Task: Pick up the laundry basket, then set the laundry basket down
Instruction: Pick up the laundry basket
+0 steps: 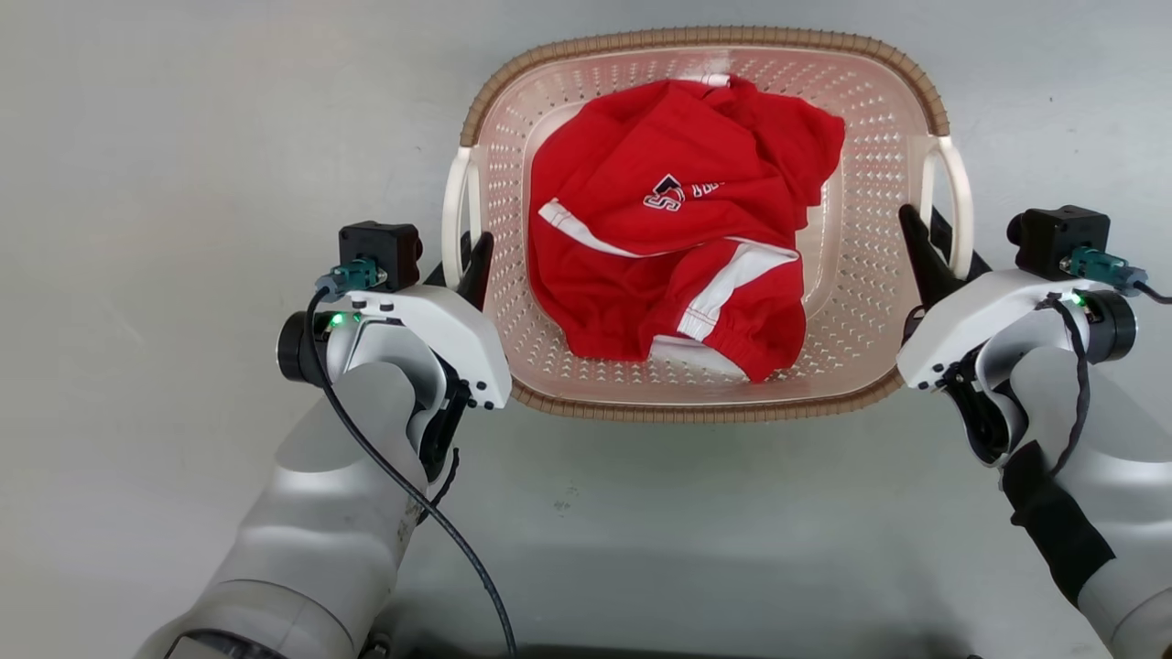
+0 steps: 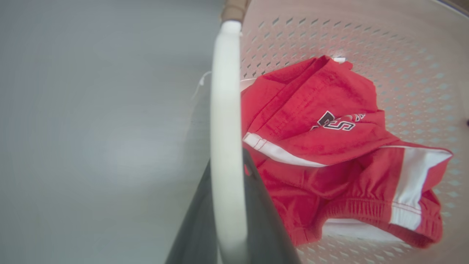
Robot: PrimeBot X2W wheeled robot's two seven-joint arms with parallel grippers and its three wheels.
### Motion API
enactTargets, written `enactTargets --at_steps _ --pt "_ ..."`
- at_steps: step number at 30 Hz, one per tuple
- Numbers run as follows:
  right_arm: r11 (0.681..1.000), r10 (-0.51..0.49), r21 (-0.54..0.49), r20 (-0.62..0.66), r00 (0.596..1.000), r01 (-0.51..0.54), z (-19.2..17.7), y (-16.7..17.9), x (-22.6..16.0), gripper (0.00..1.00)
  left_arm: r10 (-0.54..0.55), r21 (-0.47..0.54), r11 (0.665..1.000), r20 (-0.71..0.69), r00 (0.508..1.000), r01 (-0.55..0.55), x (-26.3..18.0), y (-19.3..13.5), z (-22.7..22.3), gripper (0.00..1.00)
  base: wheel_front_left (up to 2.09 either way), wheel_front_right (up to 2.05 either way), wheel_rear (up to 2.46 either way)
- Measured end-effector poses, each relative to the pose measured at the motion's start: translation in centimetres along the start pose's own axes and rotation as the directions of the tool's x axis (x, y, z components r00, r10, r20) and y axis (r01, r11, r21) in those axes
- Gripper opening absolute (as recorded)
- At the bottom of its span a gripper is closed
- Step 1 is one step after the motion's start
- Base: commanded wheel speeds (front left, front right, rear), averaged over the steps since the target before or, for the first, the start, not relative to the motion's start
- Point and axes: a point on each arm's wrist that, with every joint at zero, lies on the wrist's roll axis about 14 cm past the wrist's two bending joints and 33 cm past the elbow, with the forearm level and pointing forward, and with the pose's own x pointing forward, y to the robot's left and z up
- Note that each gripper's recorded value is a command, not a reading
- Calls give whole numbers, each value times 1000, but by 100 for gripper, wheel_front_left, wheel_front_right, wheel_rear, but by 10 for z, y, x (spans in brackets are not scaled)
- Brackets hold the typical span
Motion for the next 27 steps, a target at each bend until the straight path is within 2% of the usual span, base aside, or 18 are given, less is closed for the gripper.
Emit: enactTargets --at_steps 8,13,27 --pt "1000 -2 -3 -43 999 2 0 8 -4 0 -4 3 1000 -34 999 4 -8 -3 1 0 0 0 0" --pt "1000 -8 -21 -122 992 5 -7 14 -13 0 -5 1 1000 -75 997 6 -19 -6 -4 0 0 0 0" --pt "998 -9 -55 -188 982 -1 5 33 -36 0 -20 17 1000 -119 993 22 -44 -16 5 0 0 0 0"
